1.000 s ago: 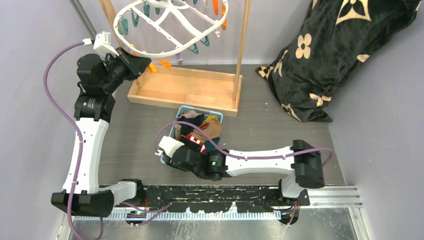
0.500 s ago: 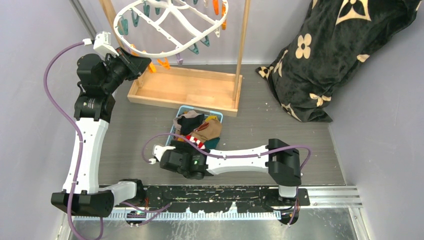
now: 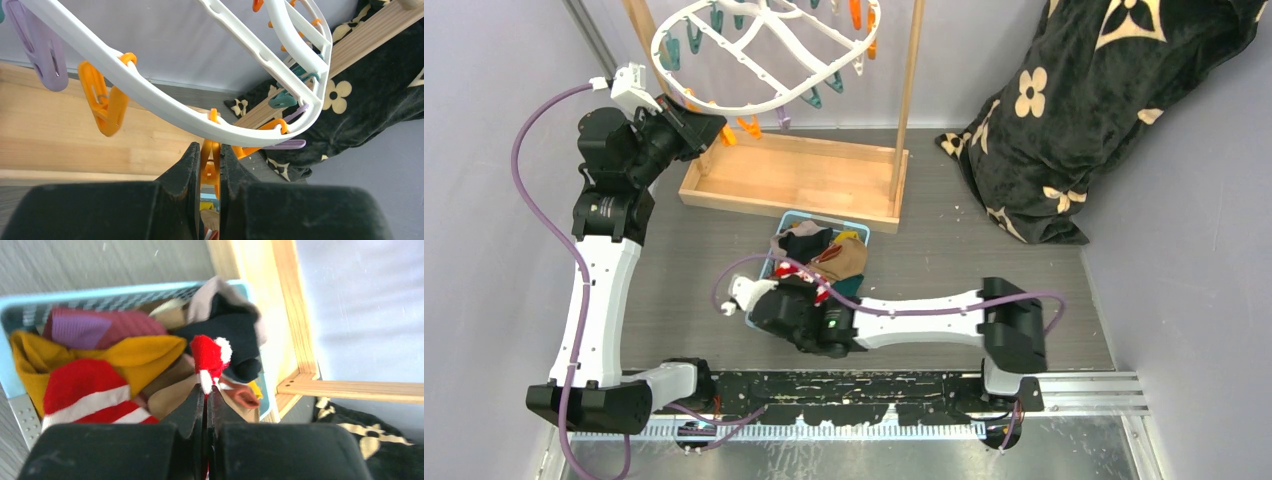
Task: Clip the socks to the hanger
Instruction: Pick up the sock from the bin.
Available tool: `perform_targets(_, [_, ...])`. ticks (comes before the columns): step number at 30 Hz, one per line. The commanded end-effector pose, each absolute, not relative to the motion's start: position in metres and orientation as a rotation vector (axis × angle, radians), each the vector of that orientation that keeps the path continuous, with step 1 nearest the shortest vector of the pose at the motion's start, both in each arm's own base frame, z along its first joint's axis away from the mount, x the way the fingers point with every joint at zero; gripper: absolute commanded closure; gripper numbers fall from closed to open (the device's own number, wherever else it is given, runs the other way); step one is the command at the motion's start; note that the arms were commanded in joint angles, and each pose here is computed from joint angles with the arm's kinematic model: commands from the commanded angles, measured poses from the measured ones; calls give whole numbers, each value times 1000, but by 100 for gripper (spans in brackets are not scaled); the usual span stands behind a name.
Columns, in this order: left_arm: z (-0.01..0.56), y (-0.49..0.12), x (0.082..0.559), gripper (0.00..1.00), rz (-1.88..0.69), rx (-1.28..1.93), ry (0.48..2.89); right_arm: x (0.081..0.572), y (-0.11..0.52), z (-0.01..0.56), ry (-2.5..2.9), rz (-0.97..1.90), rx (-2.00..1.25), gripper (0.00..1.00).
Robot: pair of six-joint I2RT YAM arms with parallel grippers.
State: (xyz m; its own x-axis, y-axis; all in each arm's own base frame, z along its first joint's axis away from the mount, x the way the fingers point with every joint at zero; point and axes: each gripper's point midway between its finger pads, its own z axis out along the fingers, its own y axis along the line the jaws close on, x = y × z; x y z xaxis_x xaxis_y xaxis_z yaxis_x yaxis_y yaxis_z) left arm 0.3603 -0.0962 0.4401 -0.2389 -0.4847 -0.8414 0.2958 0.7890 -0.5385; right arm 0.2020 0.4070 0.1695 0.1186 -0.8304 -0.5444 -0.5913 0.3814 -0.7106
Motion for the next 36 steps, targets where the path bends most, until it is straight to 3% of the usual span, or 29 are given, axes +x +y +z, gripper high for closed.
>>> perform_targets(1, [472,-97,352,100,-725,-111,1571,216,407,281,1524,87,-896,97])
perform_targets(8, [482,-101,350,100,-674,-71,1552,232,411,347,1398,421,-610,99])
perform_targets(21, [487,-106,353,100,-667,-102,1542,277,456,396,1230,421,-384,99])
perform_targets(36, [490,-107,352,100,-628,-90,1514,315,454,428,1092,312,-165,99])
